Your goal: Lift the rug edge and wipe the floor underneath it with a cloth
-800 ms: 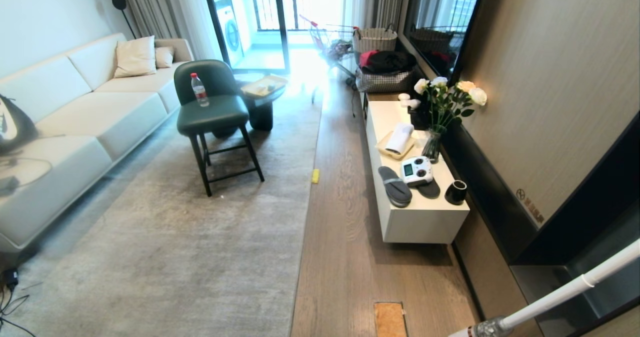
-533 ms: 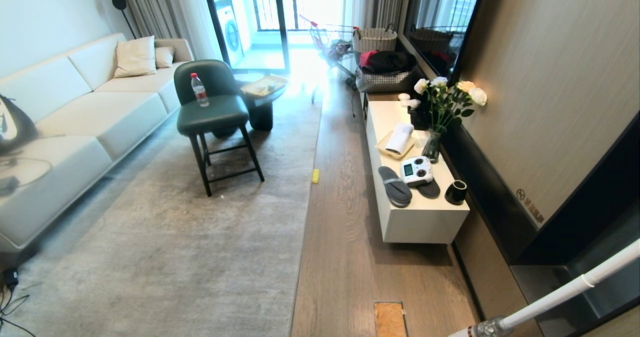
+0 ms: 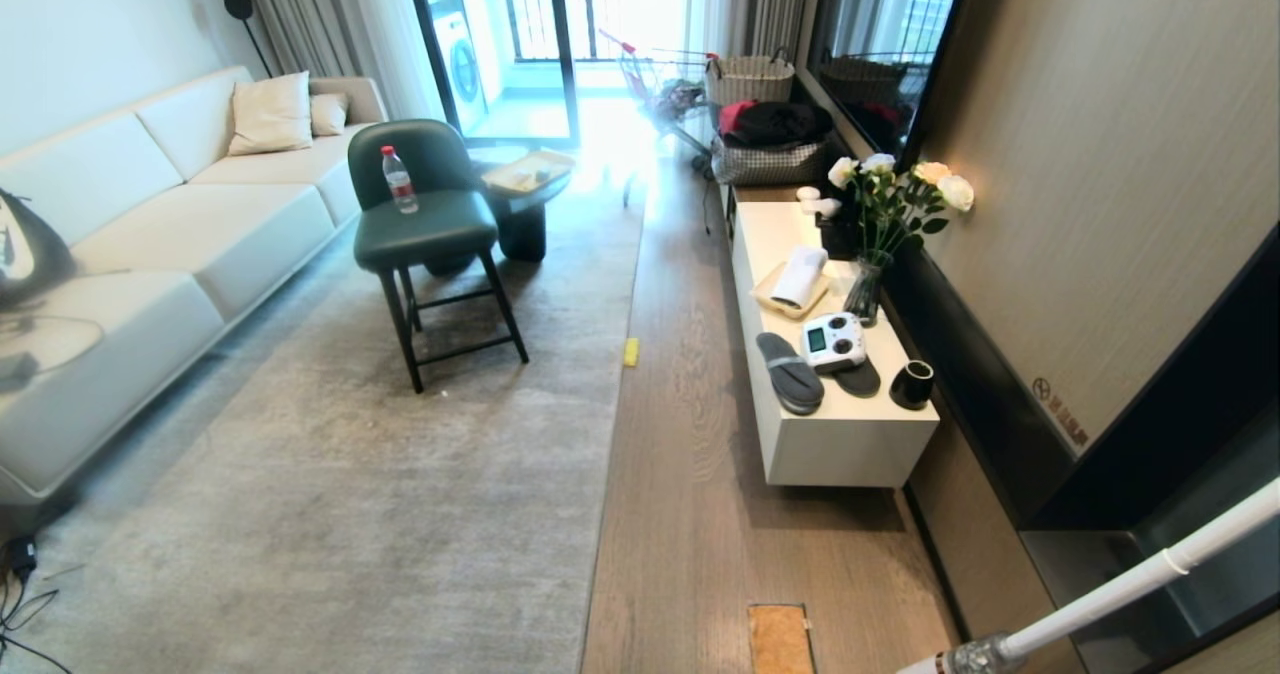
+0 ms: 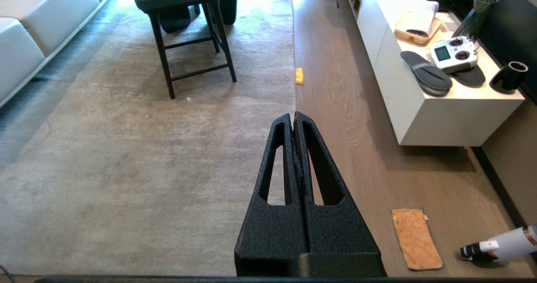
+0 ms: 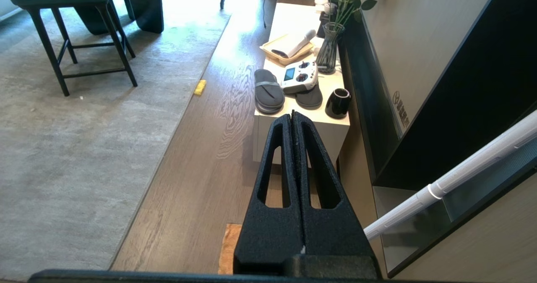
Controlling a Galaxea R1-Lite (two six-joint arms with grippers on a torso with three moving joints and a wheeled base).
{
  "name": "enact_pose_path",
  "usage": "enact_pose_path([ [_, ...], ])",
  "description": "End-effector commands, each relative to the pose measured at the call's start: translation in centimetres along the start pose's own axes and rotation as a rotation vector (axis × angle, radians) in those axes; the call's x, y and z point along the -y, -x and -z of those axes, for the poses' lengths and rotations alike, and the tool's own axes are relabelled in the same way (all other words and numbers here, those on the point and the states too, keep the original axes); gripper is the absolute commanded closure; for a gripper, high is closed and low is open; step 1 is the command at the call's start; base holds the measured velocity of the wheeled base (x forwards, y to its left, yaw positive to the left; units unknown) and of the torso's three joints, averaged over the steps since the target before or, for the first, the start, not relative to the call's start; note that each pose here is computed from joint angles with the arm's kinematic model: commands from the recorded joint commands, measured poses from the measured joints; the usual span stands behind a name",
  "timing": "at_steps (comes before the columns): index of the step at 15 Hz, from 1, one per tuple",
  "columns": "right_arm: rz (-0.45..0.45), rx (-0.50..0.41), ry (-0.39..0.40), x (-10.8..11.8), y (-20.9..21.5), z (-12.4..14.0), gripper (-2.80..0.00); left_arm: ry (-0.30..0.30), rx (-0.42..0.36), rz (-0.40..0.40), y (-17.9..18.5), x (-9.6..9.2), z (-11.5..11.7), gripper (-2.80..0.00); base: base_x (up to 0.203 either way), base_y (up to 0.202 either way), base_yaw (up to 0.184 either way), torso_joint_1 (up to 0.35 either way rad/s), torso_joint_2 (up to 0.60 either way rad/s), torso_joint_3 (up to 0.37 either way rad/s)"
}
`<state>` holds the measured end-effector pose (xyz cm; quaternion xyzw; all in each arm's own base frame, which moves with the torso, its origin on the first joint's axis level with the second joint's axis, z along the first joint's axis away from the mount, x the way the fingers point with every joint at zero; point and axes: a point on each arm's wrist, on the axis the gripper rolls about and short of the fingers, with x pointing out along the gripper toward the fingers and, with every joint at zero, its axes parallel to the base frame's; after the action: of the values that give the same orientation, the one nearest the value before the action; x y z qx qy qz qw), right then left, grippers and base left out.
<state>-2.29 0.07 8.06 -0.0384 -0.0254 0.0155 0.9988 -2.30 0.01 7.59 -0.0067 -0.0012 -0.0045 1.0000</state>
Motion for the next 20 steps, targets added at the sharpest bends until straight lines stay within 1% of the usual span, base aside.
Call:
enact_pose_path([
  [1,-0.001,0.0,0.001,0.0,-0.01,-0.01,0.0,0.001,-0.001,0.0,-0.01,0.0,0.0,0.0,0.0,0.0,0.0,0.0,0.0,0.0],
  [16,-0.001,0.0,-0.003,0.0,-0.01,-0.01,0.0,0.0,-0.001,0.0,-0.01,0.0,0.0,0.0,0.0,0.0,0.0,0.0,0.0,0.0],
  [20,-0.001,0.0,-0.002,0.0,-0.01,-0.01,0.0,0.0,-0.001,0.0,-0.01,0.0,0.0,0.0,0.0,0.0,0.0,-0.121,0.28,0.16],
])
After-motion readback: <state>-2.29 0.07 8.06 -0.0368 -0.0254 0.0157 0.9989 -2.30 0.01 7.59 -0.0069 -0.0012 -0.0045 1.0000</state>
